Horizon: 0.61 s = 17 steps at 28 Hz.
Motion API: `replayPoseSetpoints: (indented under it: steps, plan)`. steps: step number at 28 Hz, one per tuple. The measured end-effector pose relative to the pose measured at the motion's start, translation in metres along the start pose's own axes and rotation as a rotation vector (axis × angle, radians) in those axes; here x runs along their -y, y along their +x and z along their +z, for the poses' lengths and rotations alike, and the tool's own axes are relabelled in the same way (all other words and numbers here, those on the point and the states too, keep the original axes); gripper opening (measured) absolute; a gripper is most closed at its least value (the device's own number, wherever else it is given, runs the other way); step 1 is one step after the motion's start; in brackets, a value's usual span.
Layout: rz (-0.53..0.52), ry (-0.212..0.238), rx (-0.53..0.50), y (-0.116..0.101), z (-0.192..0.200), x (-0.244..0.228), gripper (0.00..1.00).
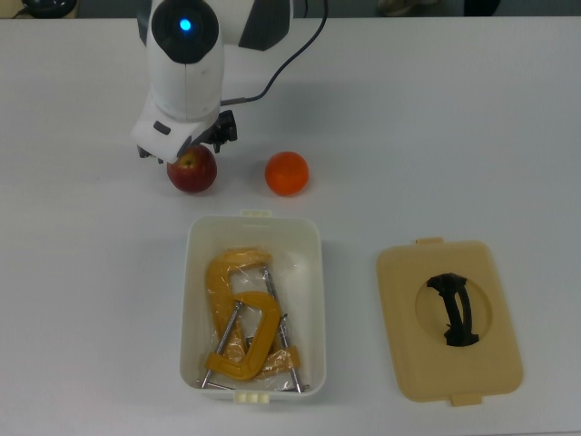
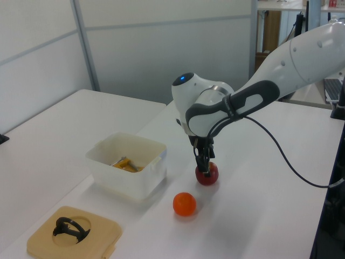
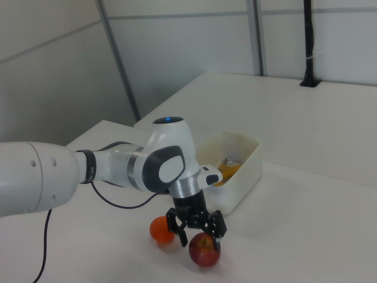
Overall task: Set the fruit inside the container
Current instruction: 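Close the gripper around the red apple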
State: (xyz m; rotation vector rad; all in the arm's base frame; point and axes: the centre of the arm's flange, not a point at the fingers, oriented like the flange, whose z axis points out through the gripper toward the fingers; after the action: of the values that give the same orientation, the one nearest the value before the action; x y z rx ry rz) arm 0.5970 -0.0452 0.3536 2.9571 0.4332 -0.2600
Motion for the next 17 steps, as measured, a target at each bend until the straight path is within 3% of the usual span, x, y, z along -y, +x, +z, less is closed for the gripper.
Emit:
replayPoseSetpoints:
  steps: [9, 12, 17]
  plan:
    - [-0.025, -0.016, 0.031, 0.005, 0.017, 0.003, 1.0]
    - [-0.038, -0.03, 0.032, 0.007, 0.016, 0.006, 0.87]
    - [-0.043, -0.034, 0.023, 0.011, 0.012, 0.008, 0.86]
